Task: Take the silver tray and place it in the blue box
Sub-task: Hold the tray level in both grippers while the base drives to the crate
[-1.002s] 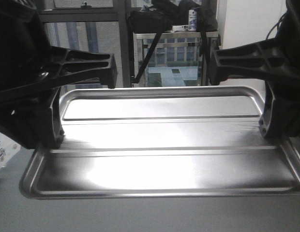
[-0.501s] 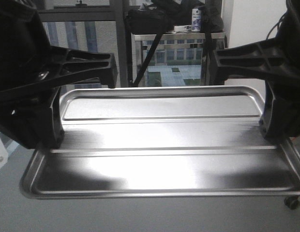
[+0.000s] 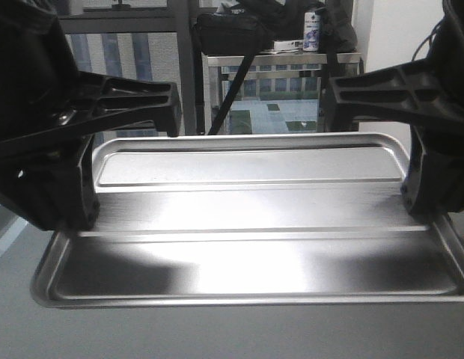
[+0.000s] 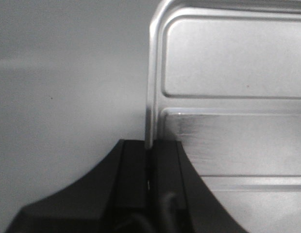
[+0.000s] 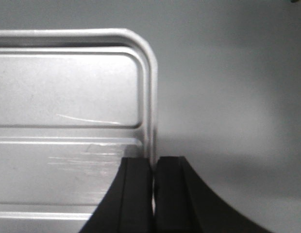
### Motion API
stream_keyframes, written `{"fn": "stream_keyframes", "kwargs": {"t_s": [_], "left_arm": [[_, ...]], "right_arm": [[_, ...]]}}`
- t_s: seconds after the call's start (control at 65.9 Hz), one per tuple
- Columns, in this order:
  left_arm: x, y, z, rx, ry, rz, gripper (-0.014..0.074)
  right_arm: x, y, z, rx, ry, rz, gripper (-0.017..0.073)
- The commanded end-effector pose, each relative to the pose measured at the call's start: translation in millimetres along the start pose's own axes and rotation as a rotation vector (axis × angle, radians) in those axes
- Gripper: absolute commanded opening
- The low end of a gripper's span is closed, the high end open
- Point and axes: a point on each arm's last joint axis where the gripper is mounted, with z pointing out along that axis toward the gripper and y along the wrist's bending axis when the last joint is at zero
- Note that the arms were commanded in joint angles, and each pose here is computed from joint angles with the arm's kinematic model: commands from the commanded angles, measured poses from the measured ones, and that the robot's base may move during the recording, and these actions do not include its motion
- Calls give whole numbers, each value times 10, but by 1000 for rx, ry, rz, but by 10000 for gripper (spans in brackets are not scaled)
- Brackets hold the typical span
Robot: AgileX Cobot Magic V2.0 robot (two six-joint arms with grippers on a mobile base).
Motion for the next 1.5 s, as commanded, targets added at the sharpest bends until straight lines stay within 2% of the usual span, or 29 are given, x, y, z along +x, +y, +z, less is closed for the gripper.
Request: {"fn": "stream_keyframes", "kwargs": {"t_s": [0.0, 1.488], "left_arm": [[-66, -59, -147, 75, -55, 10, -104], [-66, -59, -147, 75, -55, 10, -104]], "right_arm": [[-100, 46, -128, -66, -76, -14, 58], [-98, 41, -128, -60, -74, -13, 58]]}}
